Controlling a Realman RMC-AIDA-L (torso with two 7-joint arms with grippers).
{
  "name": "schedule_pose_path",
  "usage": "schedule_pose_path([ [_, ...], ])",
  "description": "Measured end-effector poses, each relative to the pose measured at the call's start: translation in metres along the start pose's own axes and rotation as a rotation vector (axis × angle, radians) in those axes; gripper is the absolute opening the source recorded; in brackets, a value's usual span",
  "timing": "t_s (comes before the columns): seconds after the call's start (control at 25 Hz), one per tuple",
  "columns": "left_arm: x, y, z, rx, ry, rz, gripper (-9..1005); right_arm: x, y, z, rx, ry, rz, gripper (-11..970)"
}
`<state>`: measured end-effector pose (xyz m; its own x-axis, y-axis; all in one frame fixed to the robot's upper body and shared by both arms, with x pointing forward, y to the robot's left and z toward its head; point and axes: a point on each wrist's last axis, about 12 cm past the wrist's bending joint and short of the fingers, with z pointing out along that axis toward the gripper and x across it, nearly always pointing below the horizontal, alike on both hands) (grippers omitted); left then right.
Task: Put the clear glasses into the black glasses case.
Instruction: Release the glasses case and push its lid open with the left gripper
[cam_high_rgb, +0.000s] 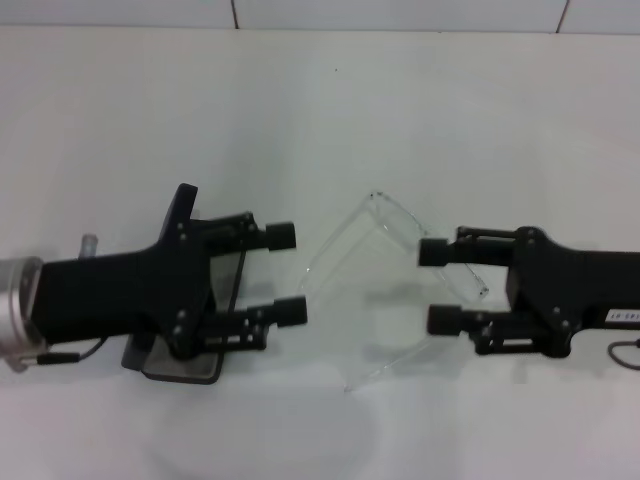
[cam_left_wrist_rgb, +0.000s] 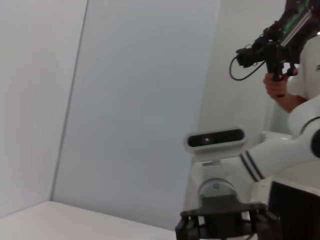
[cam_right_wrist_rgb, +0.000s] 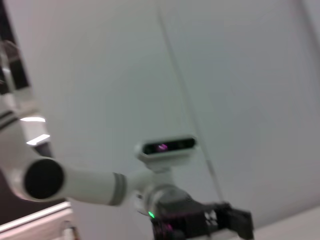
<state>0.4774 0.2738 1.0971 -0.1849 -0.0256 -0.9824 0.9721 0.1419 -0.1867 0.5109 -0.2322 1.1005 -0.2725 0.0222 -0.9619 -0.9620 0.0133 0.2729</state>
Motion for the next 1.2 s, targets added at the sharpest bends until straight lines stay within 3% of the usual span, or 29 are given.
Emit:
schedule_pose_path([
  [0.12,-0.014,0.010,0.001,-0.046,0.029,0.031,757,0.002,-0.003,-0.016,0.083,-0.002,-0.009,717],
  [0.24,-0.044,0.025,0.003,-0.115,0.120,0.023,757,0.003,0.001,-0.037,0.167,-0.048,-0.042,717],
  [0.4,-0.083,0.037,0.011,-0.301,0.318,-0.037,756,0.005,0.015,-0.068,0.272,-0.134,-0.106,716],
  [0.52,-0.101,0.040,0.019,-0.479,0.453,-0.107,752,0.007,0.024,-0.084,0.329,-0.156,-0.128,716],
  [0.72,-0.107,0.031,0.033,-0.660,0.584,-0.188,725,0.012,0.032,-0.101,0.405,-0.148,-0.143,715],
  [0.96,-0.104,0.014,0.055,-0.853,0.760,-0.178,673,0.011,0.027,-0.102,0.424,-0.131,-0.173,715],
  [1.2,-0.093,-0.002,0.075,-0.907,0.880,-0.181,661,0.009,0.024,-0.098,0.426,-0.133,-0.199,714],
])
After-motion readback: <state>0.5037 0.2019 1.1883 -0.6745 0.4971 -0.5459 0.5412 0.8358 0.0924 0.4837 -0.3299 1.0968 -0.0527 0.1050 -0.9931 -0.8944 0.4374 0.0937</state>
